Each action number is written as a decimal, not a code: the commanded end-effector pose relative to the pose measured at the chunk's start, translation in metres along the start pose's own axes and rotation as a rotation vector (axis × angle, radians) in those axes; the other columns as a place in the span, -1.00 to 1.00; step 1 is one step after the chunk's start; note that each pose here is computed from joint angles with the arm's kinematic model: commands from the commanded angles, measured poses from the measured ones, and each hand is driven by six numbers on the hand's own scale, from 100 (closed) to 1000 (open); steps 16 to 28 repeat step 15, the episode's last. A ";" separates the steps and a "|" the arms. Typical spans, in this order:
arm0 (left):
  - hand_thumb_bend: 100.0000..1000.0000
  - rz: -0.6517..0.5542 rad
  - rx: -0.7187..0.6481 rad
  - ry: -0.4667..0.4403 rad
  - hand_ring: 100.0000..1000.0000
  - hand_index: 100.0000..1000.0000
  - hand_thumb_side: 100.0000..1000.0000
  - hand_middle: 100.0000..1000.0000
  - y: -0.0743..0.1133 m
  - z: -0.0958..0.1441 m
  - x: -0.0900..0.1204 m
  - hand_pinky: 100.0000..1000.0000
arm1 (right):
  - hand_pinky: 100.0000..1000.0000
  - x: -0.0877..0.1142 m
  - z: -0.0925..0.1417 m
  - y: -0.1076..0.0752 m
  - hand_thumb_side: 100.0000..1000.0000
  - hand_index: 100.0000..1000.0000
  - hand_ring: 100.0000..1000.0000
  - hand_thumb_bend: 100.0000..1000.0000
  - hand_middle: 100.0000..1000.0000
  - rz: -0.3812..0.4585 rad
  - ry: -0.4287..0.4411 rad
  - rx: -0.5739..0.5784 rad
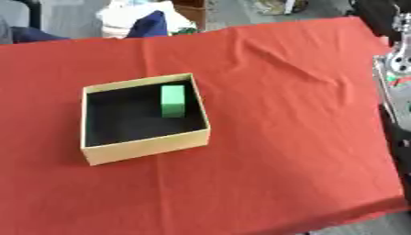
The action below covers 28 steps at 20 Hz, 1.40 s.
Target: Pick up objects on the table and place them in the box.
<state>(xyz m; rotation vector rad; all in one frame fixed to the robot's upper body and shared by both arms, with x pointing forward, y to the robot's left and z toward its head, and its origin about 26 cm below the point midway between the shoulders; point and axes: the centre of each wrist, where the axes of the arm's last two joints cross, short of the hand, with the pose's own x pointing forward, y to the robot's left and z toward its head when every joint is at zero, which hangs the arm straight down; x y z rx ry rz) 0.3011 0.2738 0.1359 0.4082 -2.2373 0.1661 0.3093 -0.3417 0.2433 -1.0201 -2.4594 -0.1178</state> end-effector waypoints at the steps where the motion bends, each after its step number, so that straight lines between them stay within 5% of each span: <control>1: -1.00 0.007 0.009 -0.021 0.65 0.32 -0.98 0.19 0.001 -0.004 0.005 0.19 | 0.24 0.010 -0.002 -0.009 -0.52 0.90 0.37 -1.00 0.73 -0.002 -0.037 -0.072; 28: -1.00 0.020 0.006 -0.016 0.65 0.34 -0.86 0.20 0.000 -0.003 0.004 0.19 | 0.23 0.011 0.015 -0.014 -0.43 0.89 0.35 -1.00 0.70 0.009 -0.017 -0.145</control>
